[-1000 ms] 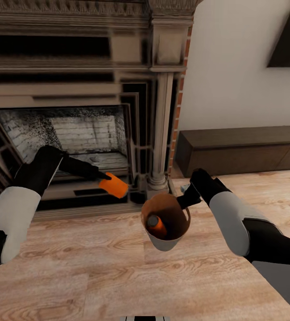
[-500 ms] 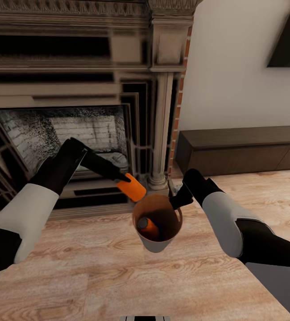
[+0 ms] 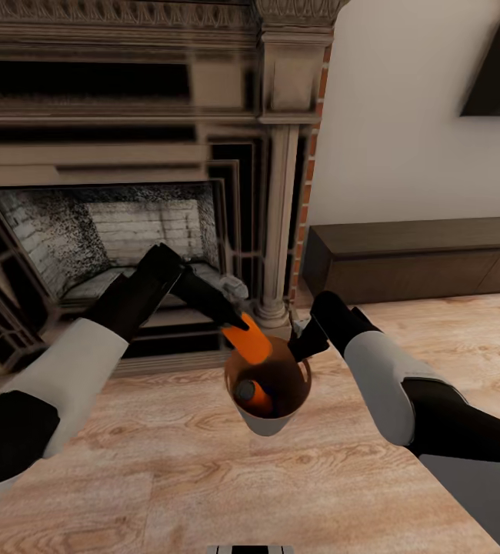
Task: Put the three can of soda from the living room inside the tash can in the kitchen.
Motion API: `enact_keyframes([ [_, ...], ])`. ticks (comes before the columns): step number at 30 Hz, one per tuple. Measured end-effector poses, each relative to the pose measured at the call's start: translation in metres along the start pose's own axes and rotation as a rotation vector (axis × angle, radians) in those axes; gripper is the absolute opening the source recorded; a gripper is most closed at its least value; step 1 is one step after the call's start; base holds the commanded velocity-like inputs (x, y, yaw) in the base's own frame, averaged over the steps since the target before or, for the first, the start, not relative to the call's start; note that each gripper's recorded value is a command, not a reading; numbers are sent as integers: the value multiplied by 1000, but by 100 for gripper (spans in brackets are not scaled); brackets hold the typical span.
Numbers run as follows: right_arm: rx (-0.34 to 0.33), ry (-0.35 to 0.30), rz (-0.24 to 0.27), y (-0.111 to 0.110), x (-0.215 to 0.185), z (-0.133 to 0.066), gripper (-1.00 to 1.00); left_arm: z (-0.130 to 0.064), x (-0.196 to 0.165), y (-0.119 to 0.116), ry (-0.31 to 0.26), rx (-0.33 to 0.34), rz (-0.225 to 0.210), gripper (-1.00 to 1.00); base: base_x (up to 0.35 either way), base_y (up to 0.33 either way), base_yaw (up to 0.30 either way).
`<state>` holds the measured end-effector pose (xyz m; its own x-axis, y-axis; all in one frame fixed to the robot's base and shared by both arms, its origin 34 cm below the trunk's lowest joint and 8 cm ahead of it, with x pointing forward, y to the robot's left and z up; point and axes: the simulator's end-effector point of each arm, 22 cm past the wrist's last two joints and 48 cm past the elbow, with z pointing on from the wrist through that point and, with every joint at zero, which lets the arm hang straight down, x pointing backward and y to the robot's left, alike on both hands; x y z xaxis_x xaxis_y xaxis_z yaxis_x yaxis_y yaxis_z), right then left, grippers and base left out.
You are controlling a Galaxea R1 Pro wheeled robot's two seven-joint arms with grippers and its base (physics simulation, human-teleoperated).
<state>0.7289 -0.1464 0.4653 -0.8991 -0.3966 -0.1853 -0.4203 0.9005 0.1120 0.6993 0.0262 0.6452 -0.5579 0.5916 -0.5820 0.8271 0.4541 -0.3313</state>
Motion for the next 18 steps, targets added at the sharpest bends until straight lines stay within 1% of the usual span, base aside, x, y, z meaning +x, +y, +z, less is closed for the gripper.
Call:
enact_keyframes([
  [2,-5,-3,-6,5,-2,0,-100,10,0,1,30,-41,21,-100,0,0,0],
  [5,-26,-9,1,13,-5,0,-100,23,0,2,71,-95,51,-100,0,0,0],
  [7,-23,-8,-3,14,-5,0,-100,28,-1,-1,81,-106,63,-100,0,0,0],
  [10,-10,-6,-17,13,-5,0,-100,32,-3,-5,85,-108,73,-100,0,0,0],
  [14,-28,-8,-10,19,-6,0,-100,35,-6,-8,87,-110,81,-100,0,0,0],
  [18,-21,-8,-16,18,-7,0,-100,38,-9,-4,84,-144,88,-100,0,0,0],
])
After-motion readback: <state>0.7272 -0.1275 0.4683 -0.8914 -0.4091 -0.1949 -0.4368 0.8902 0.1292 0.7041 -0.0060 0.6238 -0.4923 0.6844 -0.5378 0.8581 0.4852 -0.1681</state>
